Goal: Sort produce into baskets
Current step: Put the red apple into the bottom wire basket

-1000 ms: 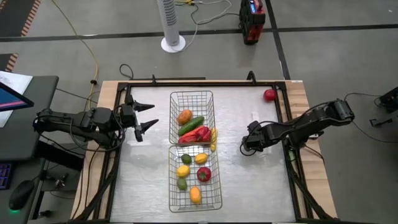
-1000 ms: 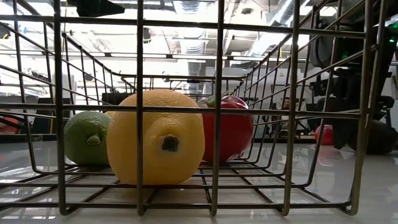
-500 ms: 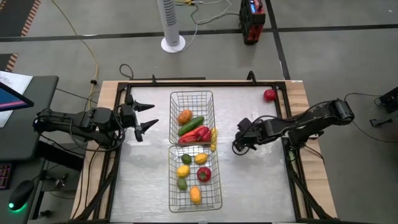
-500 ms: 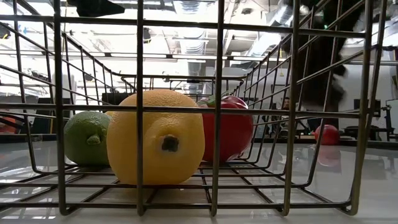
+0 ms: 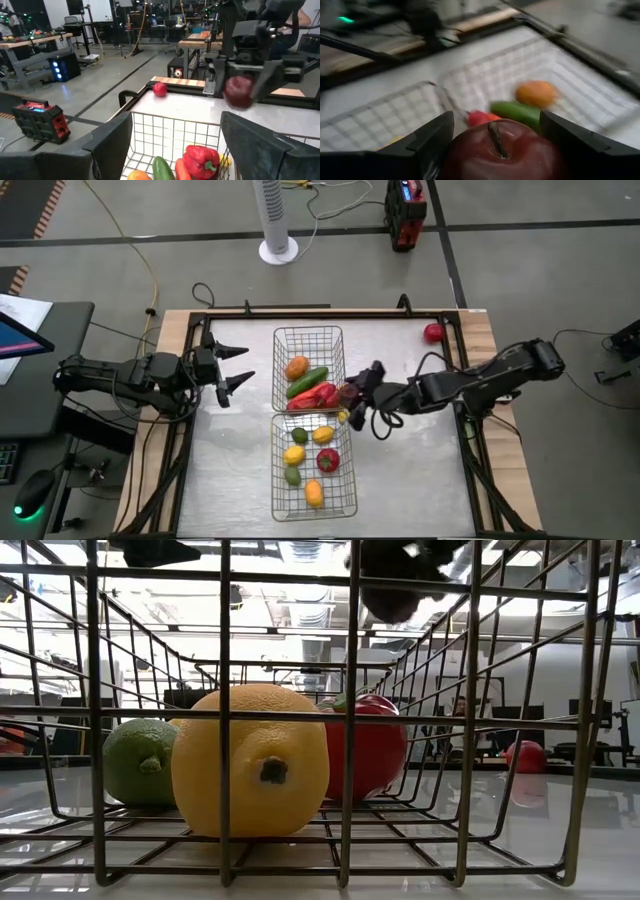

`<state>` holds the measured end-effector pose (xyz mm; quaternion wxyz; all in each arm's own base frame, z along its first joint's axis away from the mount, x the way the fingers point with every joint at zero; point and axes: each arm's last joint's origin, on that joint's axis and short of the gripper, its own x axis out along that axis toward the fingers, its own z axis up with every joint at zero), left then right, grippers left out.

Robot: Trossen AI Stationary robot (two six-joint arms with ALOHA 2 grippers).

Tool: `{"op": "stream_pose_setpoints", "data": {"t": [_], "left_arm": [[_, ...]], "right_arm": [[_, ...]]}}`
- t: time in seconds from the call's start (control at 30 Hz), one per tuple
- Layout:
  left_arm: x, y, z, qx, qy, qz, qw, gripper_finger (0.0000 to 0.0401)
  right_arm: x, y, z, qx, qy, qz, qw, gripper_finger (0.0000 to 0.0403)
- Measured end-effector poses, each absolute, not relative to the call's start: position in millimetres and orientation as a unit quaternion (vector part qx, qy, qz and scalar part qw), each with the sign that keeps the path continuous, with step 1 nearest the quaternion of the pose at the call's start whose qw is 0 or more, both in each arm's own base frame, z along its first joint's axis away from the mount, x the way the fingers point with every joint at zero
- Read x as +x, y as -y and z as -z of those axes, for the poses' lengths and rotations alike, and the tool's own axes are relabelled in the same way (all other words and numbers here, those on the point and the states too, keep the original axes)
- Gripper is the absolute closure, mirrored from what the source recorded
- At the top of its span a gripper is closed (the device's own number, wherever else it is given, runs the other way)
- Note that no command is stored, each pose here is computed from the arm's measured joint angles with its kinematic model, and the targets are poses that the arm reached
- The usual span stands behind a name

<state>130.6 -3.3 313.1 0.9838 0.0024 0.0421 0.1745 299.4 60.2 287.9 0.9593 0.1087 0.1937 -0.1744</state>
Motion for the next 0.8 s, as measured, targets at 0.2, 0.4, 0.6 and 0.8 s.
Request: {"op": "stream_pose_setpoints", "data": {"t": [0.2, 0.4, 0.6, 0.8], "left_arm": [[130.6, 3.3, -312.9, 0.009, -0.044, -0.174, 0.984, 0.0109], [130.5, 3.3, -312.9, 0.009, -0.044, -0.174, 0.984, 0.0109], [130.5, 3.3, -312.9, 0.006, -0.044, -0.175, 0.984, 0.0109], [130.5, 3.3, -312.6, 0.008, -0.046, -0.174, 0.984, 0.0109]], "right_arm": [[327.4, -80.8, -273.0, 0.137, -0.179, 0.004, 0.974, 0.0085], [338.3, -88.5, -247.8, 0.135, -0.22, -0.017, 0.966, 0.0079], [339.1, -83.8, -247.3, 0.149, -0.228, -0.018, 0.962, 0.0039], [326.4, -75.9, -267.2, 0.131, -0.262, 0.028, 0.956, 0.0011]]}}
